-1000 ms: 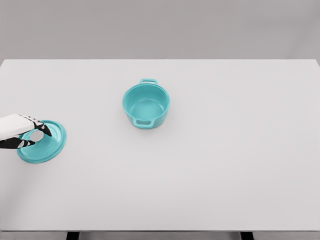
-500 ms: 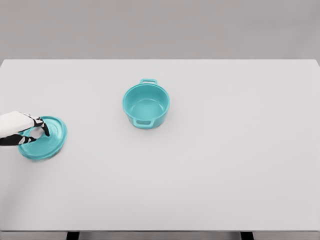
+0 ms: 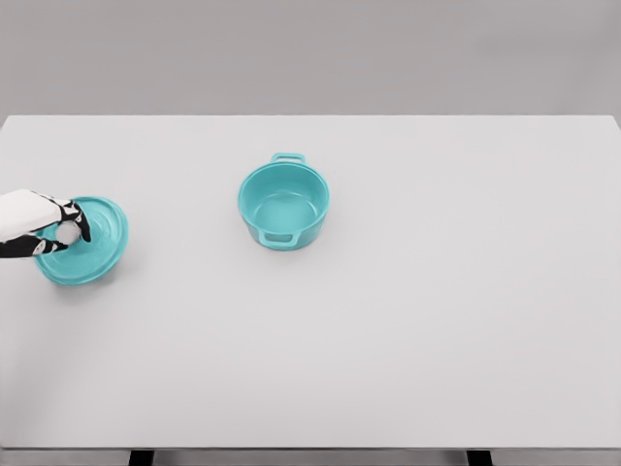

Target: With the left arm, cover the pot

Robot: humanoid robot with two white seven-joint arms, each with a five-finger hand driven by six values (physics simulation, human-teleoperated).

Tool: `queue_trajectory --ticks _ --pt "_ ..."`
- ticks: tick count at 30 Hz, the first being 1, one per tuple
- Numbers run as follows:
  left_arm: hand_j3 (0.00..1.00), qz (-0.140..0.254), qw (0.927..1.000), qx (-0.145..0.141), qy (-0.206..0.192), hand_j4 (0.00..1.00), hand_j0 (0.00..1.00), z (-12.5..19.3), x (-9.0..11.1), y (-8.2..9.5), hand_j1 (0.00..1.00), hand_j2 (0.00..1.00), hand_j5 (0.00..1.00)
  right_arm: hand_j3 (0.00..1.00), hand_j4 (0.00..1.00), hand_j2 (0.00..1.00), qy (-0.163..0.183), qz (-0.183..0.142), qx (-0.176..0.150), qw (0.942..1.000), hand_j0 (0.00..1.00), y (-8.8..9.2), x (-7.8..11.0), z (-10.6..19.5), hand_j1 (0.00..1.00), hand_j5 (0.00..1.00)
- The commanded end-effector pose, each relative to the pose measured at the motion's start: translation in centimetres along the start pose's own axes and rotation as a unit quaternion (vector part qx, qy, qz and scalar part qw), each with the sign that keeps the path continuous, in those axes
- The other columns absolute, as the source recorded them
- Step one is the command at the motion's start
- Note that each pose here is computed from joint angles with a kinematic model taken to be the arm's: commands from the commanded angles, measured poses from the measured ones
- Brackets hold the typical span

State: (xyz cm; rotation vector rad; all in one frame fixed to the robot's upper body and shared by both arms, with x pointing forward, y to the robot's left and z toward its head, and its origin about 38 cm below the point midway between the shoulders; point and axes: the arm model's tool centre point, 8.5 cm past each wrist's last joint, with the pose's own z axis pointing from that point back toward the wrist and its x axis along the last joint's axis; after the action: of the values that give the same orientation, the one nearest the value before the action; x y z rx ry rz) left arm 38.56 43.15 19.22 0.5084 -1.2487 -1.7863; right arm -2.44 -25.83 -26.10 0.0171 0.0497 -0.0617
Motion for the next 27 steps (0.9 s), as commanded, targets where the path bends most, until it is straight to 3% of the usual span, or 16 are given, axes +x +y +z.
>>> queue_trajectory --ticks 1,9,27 --pt "0.46 0.002 1.0 0.001 -0.001 0.46 0.46 0.0 0.1 0.0 0.46 0.46 0.46 1.0 1.0 1.0 0.0 0.0 0.0 1.0 1.0 0.0 0.0 0.0 1.0 1.0" --pt "0.46 -0.015 0.9988 0.038 -0.027 0.46 0.46 -1.6 1.8 2.4 0.46 0.46 0.46 1.0 1.0 1.0 0.001 0.0 0.0 1.0 1.0 0.0 0.0 0.0 1.0 1.0" --pt "0.46 0.0 0.9923 0.101 -0.071 0.46 0.46 -5.2 4.4 4.6 0.46 0.46 0.46 1.0 1.0 1.0 0.0 0.0 0.0 1.0 1.0 0.0 0.0 0.0 1.0 1.0"
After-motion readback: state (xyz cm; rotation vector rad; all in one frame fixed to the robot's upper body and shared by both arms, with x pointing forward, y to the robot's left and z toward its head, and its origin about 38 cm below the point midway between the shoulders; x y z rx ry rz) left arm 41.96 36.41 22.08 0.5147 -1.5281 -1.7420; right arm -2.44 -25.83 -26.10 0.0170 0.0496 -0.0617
